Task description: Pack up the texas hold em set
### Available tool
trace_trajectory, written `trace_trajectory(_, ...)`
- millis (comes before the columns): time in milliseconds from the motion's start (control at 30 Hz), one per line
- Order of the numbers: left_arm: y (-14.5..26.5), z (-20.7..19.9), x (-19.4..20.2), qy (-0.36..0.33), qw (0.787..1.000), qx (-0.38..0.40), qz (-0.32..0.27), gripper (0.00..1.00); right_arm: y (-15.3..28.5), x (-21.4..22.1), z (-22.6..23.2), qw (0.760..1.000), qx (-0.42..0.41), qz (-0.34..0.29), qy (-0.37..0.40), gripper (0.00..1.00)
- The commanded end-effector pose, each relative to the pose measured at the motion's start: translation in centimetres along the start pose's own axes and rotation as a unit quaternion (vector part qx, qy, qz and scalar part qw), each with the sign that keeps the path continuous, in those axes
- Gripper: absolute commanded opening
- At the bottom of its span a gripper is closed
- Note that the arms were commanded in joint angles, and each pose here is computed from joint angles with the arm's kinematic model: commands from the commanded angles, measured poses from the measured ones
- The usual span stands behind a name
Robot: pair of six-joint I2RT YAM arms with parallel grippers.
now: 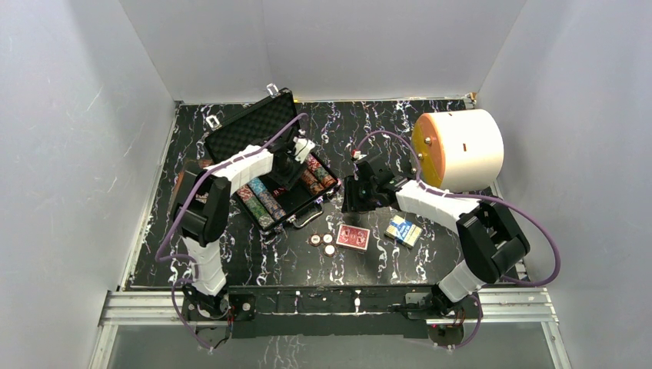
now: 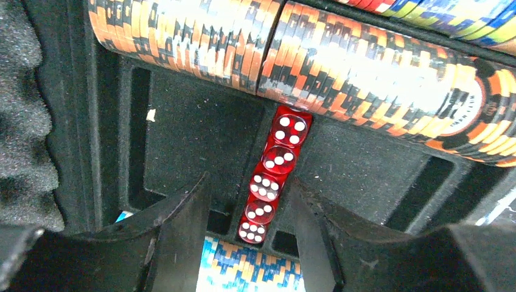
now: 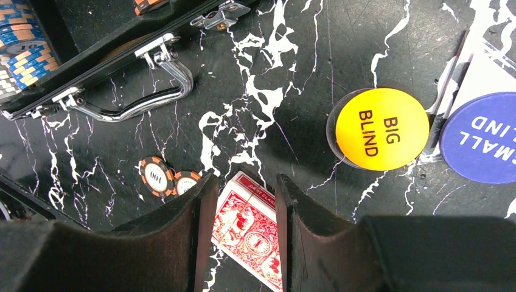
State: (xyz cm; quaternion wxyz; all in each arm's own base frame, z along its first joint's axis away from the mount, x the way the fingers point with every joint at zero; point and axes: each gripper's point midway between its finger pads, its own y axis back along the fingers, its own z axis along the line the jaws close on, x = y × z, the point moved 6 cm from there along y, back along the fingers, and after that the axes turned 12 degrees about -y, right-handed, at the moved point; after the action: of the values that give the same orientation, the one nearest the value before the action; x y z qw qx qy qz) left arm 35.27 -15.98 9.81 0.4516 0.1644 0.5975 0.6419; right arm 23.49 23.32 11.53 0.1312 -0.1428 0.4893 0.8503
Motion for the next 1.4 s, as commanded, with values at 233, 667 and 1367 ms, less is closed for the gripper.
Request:
trace_trajectory(233, 5.0, 0.2, -2.5, 0.003, 0.996, 0.019, -0.088, 0.42, 0.3, -1.9, 1.4, 0.999, -0.021, -0.026, 0.010, 0.48)
trace_trajectory(667, 2.0, -0.5, 0.0, 0.002, 1.000, 0.020, -0.011, 0.13, 0.2, -1.7, 1.2, 0.999, -0.019, -0.025, 0.010, 0.48)
trace_trajectory(1367, 0.6, -2.1, 1.4, 0.013, 0.998, 0.055, -0.001, 0.11, 0.4, -2.2, 1.8, 0.999, -0.025, -0.029, 0.012, 0.48)
